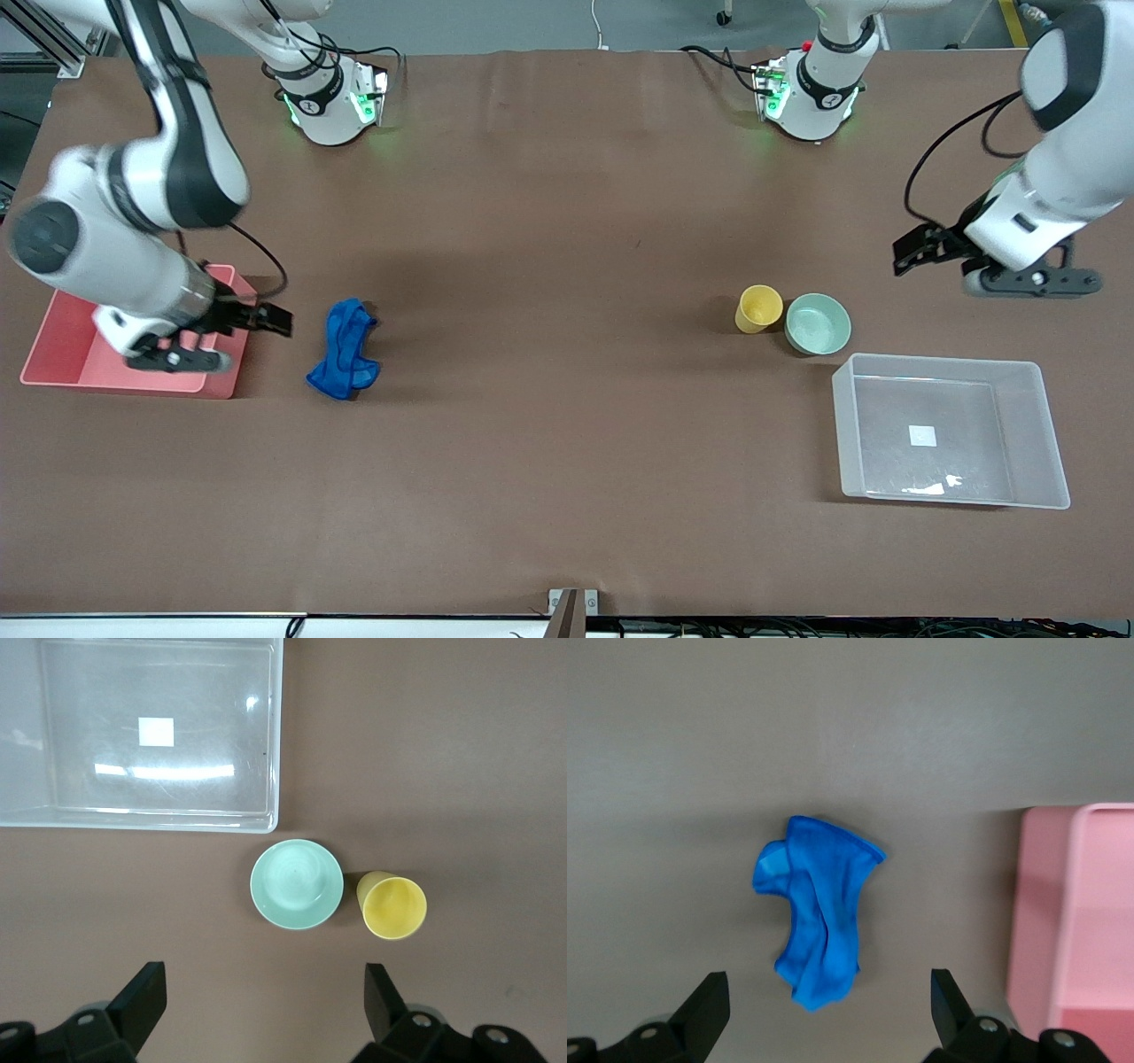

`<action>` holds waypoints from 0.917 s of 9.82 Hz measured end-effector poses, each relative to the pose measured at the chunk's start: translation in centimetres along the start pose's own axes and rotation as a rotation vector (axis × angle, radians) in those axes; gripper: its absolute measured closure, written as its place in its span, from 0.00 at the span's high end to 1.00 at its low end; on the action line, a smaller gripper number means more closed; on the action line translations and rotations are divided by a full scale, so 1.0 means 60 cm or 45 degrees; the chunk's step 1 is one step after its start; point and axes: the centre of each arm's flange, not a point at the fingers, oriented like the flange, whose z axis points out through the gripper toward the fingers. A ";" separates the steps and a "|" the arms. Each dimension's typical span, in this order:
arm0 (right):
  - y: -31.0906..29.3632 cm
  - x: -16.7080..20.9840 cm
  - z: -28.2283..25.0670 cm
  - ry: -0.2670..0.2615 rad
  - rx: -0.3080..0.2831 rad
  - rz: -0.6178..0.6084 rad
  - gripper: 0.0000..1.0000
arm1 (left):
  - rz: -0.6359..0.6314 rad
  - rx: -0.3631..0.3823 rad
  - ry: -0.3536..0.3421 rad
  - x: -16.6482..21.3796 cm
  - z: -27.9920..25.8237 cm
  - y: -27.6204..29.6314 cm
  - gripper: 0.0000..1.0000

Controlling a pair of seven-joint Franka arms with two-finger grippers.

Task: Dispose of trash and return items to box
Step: 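Reach the right gripper to the blue cloth while the left gripper reaches the bowl, then grasp the blue cloth with the right gripper while the left gripper grasps the bowl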

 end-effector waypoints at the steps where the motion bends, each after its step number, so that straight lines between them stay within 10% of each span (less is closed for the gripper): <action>1: -0.012 -0.002 0.080 0.027 0.011 0.030 1.00 | -0.003 0.000 0.017 -0.008 0.054 -0.002 0.99; 4: -0.031 -0.036 0.256 0.048 0.029 0.036 1.00 | -0.029 0.001 0.038 -0.035 0.195 -0.023 0.99; 9: -0.029 -0.043 0.277 0.022 -0.017 -0.024 0.97 | -0.049 0.005 0.008 -0.077 0.433 -0.038 0.98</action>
